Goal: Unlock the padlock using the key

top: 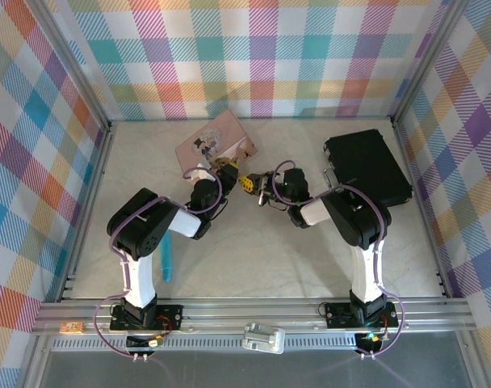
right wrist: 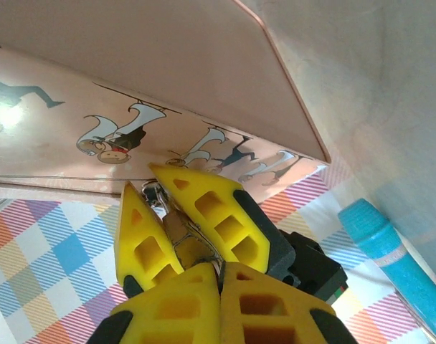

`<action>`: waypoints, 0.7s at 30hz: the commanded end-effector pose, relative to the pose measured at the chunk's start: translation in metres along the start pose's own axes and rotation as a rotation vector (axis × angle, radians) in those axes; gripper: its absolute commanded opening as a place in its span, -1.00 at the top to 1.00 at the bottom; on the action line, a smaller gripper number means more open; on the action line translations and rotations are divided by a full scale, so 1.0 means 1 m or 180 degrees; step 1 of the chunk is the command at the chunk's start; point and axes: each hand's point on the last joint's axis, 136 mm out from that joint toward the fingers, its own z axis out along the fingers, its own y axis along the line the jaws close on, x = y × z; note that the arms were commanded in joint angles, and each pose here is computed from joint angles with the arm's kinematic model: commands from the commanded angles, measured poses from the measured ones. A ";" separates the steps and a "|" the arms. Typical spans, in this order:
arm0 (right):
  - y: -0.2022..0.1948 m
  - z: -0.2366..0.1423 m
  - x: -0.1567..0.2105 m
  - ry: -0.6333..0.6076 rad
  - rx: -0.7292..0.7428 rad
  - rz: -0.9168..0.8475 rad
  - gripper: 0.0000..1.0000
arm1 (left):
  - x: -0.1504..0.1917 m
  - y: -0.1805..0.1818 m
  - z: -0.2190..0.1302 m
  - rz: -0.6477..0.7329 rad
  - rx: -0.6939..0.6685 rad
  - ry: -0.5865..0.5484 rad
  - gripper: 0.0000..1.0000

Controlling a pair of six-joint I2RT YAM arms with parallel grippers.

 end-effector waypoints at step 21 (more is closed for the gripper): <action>-0.003 -0.024 0.007 0.0090 0.0232 -0.1542 0.16 | 0.051 -0.021 -0.007 -0.0047 -0.0473 0.0724 1.00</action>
